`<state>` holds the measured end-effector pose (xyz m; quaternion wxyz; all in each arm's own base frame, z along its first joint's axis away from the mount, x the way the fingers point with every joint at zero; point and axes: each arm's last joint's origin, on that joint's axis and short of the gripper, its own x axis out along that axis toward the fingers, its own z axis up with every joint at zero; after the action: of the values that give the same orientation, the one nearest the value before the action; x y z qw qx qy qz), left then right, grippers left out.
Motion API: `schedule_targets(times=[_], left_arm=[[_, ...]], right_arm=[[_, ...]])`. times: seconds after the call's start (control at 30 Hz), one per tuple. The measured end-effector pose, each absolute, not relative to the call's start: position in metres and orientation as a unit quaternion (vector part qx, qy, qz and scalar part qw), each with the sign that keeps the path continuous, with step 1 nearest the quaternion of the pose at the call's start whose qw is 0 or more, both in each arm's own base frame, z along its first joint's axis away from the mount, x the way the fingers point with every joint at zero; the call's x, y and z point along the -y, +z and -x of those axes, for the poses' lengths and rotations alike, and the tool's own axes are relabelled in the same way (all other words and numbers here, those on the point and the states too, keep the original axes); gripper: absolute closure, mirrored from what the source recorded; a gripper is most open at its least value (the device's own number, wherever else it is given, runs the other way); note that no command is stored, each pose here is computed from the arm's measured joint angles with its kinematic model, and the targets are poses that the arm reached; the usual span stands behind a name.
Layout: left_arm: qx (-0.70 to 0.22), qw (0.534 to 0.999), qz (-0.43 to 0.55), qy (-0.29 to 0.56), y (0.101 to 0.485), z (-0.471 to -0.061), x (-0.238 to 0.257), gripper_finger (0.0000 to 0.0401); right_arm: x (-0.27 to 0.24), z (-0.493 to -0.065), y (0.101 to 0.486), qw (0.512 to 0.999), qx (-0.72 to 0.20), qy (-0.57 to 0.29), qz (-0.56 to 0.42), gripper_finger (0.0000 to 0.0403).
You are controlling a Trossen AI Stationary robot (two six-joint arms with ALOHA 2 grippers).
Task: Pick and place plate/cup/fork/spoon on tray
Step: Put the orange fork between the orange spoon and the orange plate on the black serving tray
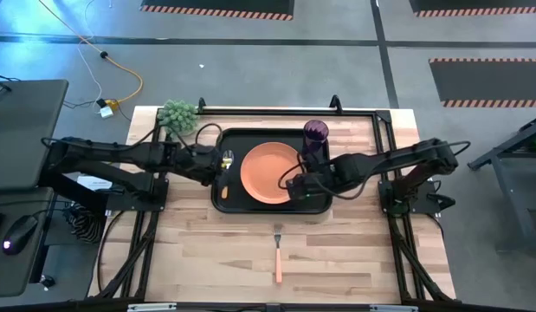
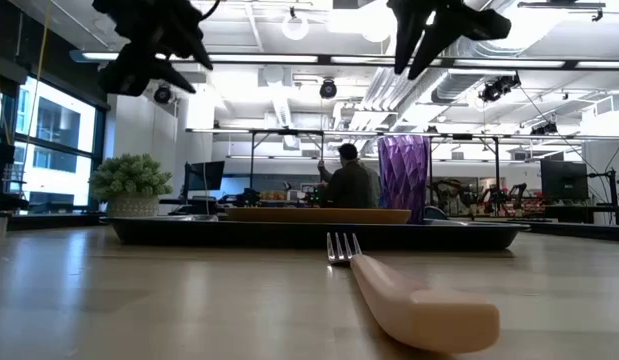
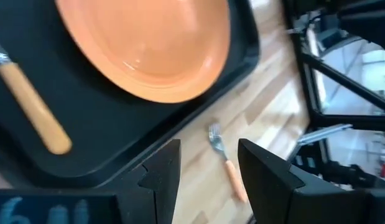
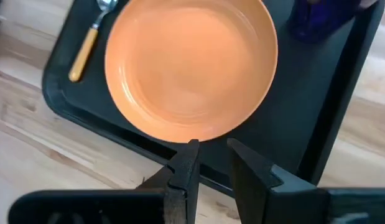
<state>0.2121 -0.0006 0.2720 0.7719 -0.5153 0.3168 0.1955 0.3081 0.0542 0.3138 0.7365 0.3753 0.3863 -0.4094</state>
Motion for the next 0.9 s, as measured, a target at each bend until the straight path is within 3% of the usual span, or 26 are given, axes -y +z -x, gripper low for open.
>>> schedule_targets(times=[0.53, 0.9], left_arm=[[-0.303, 0.787, 0.524, 0.119, 0.276, -0.226, 0.032, 0.0252], [-0.283, 0.765, 0.577, 0.049, 0.265, -0.258, 0.071, 0.0252]], right_arm=[[-0.045, -0.299, 0.326, 0.739, -0.348, -0.431, -0.383, 0.0329], [-0.038, -0.287, 0.343, 0.755, -0.327, -0.412, -0.391, 0.0329]])
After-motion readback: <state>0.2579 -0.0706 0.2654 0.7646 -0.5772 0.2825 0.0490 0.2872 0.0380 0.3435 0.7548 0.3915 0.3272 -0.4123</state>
